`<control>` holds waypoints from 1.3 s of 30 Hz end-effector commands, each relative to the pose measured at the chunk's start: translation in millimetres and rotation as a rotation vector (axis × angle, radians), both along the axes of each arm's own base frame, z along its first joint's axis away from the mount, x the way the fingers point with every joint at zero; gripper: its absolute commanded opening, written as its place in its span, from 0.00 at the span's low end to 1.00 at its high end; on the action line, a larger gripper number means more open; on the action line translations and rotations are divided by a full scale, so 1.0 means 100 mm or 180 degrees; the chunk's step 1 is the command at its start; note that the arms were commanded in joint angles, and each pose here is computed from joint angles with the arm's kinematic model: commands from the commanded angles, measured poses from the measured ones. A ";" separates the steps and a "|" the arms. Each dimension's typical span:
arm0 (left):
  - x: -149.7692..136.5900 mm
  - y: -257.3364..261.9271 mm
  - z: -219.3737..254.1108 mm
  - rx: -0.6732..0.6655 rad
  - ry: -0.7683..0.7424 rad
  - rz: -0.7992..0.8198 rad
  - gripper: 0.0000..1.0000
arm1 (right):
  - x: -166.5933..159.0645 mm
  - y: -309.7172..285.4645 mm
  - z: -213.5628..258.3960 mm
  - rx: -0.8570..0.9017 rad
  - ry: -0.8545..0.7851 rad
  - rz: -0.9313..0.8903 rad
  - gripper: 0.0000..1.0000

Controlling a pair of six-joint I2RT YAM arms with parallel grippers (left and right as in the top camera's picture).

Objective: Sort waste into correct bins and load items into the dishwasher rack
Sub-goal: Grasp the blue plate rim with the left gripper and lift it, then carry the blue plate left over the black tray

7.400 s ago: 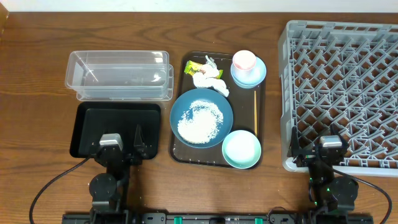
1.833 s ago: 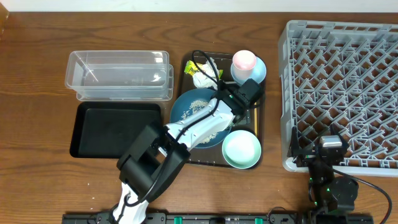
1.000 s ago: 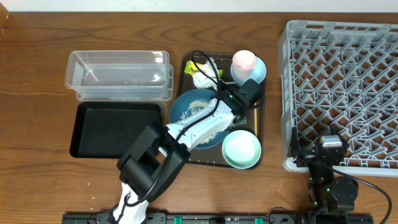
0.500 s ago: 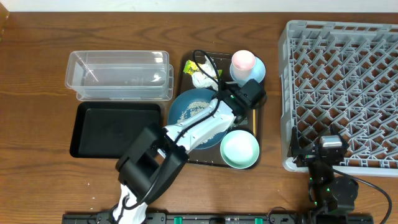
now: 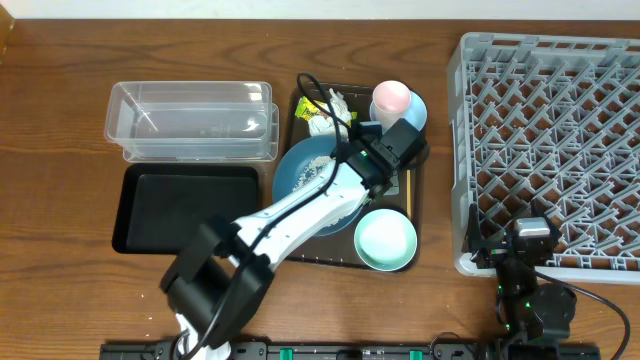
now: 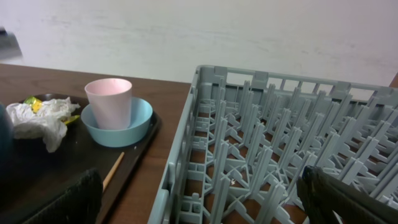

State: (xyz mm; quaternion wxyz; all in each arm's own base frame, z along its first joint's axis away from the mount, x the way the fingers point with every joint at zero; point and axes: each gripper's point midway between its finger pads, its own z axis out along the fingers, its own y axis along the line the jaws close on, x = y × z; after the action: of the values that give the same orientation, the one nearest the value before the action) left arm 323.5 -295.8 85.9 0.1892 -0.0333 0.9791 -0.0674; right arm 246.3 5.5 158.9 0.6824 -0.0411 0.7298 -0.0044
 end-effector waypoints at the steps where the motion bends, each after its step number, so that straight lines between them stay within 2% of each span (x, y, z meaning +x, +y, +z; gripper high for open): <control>1: -0.04 -0.04 0.28 -0.0104 -0.0136 -0.0047 0.06 | 0.00 -0.02 -0.01 0.0039 0.0008 -0.0025 0.99; 9: -0.15 0.05 0.40 -0.0060 -0.0097 -0.0061 0.06 | 0.00 -0.02 -0.01 0.0039 0.0008 -0.0025 0.99; 20: -0.27 0.36 0.42 0.0333 -0.0015 0.0006 0.06 | 0.00 -0.02 -0.01 0.0039 0.0007 -0.0025 0.99; 26: -0.30 0.42 0.65 0.0232 -0.0139 0.0021 0.06 | 0.00 -0.02 -0.01 0.0039 0.0008 -0.0025 0.99; 31: -0.21 0.58 0.93 0.0077 -0.0309 0.0177 0.06 | 0.00 -0.02 -0.01 0.0039 0.0008 -0.0025 0.99; 39: 0.04 1.24 1.20 -0.0036 -0.0382 0.0639 0.06 | 0.00 -0.02 -0.01 0.0039 0.0008 -0.0026 0.99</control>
State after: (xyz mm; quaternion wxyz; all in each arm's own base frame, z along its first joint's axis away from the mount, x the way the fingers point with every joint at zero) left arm 318.2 -193.8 189.1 0.2333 -0.1171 0.9637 -0.0567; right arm 246.3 5.5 158.9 0.6824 -0.0412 0.7298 -0.0045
